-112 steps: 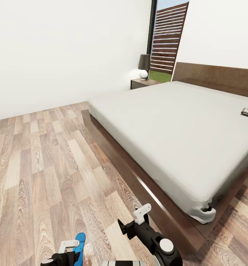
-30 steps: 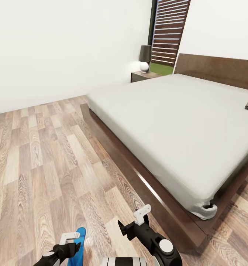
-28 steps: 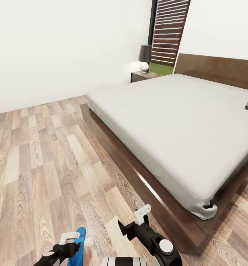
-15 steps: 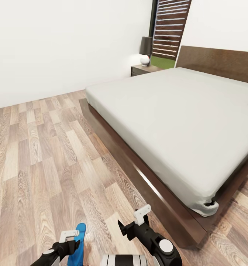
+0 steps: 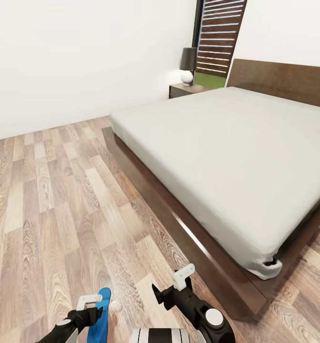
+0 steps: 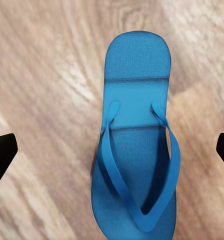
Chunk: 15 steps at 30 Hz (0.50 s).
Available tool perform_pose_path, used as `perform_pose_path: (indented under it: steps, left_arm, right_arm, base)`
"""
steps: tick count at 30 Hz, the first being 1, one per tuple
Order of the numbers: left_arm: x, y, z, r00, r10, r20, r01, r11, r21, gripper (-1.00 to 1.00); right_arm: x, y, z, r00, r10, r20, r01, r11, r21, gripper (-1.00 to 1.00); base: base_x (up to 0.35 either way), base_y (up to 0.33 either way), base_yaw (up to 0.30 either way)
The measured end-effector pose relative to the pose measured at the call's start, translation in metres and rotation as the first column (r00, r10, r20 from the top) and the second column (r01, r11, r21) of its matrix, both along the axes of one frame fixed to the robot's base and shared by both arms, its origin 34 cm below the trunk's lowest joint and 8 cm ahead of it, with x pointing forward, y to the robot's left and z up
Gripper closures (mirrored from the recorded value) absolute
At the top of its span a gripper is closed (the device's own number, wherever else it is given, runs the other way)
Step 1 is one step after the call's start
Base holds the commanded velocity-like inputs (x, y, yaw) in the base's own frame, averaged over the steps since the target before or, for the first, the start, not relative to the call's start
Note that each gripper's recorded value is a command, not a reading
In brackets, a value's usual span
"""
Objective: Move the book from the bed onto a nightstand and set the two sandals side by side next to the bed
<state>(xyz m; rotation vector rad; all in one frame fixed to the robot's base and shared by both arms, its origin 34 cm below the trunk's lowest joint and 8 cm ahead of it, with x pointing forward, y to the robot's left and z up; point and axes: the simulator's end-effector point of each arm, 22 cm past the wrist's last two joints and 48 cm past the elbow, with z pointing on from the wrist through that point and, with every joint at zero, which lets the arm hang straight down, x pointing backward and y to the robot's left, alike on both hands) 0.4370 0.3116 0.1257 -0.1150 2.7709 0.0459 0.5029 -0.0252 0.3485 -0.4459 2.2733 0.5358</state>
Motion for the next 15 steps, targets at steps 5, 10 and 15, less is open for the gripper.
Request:
perform_pose_path:
  steps: [5, 10, 15]
  left_arm:
    - [-0.001, 0.000, -0.002, 1.000, 0.001, -0.003, -0.001, 1.000, 0.002, -1.00]
    - [-0.003, -0.001, -0.008, 1.000, 0.001, -0.012, -0.001, 1.000, 0.003, -1.00]
    - [0.005, -0.001, -0.005, 1.000, 0.003, 0.005, -0.003, 1.000, 0.009, -1.00]
  right_arm:
    - [-0.001, 0.000, -0.004, 1.000, 0.000, -0.008, 0.000, 1.000, -0.001, -1.00]
    - [-0.004, 0.000, -0.013, 1.000, 0.000, -0.028, 0.000, 1.000, -0.001, -1.00]
    - [-0.004, -0.001, -0.013, 1.000, 0.000, -0.028, 0.000, 1.000, -0.001, -1.00]
  base:
    - [0.000, 0.000, 0.000]
    - [0.000, 0.000, 0.000]
    - [0.000, 0.000, 0.000]
